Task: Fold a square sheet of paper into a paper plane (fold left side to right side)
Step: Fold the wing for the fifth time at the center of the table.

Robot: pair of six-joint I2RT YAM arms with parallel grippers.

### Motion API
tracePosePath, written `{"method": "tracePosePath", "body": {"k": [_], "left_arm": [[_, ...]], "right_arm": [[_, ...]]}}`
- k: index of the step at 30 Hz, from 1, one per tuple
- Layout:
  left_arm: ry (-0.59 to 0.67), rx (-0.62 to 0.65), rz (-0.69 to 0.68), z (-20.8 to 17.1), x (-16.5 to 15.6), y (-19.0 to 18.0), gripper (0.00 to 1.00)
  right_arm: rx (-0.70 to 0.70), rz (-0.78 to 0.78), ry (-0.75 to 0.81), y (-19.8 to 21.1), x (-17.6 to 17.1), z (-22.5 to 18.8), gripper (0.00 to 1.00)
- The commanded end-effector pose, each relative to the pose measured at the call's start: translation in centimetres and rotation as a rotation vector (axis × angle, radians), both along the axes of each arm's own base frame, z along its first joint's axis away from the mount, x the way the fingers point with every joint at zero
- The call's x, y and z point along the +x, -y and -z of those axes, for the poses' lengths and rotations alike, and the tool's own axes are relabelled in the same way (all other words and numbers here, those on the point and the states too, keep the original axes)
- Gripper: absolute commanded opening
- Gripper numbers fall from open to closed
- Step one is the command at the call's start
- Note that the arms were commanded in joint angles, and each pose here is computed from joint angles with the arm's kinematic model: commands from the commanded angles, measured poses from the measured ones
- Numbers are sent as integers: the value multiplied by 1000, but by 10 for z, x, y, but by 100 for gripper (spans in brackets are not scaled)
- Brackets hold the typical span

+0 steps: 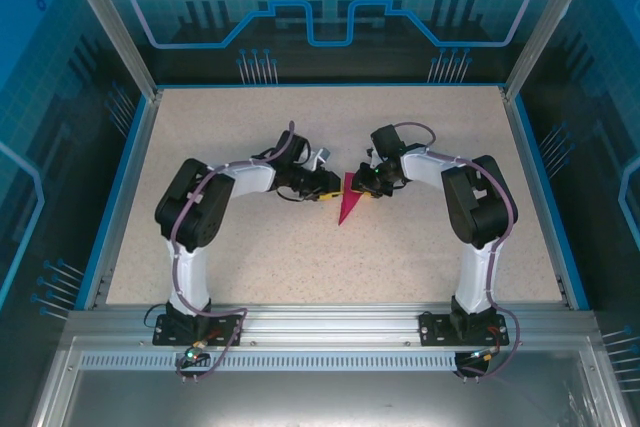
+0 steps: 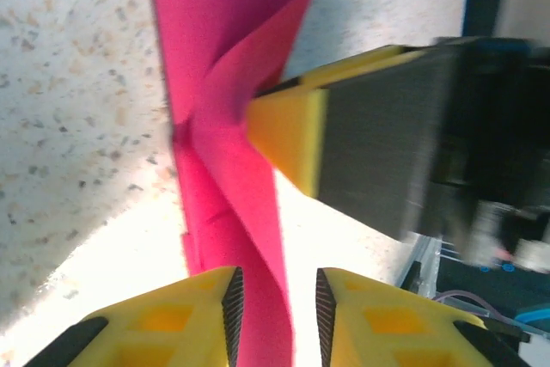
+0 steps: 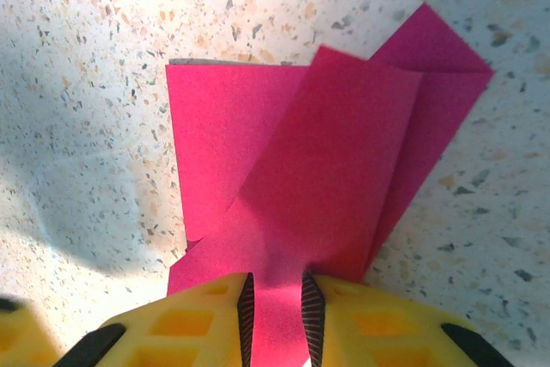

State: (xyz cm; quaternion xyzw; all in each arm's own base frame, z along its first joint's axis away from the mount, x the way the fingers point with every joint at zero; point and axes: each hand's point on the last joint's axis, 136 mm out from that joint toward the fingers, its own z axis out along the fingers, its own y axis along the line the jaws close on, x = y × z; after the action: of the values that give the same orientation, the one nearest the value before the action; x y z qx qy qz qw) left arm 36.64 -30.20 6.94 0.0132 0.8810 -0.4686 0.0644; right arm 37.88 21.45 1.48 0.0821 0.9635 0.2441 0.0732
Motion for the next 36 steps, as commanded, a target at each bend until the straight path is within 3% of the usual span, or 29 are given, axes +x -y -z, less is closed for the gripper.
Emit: {"method": "tracePosePath", "body": {"k": [1,8,13,36], "left_arm": [[23,-40,12,-26,-11,-2,27],[-54,-125,114,-41,-50,26,20],[-72,-119,137,-39,-53,43,20],[-187,81,67,47,-57,26,20]], "right_arm": [[-61,4,-132,13,-28,38,25],[-55,-2,-130,13,-28,37,25],[-53,-7,-127,12,-28,35,25],[-53,-17,-125,11,-28,33,25]]}}
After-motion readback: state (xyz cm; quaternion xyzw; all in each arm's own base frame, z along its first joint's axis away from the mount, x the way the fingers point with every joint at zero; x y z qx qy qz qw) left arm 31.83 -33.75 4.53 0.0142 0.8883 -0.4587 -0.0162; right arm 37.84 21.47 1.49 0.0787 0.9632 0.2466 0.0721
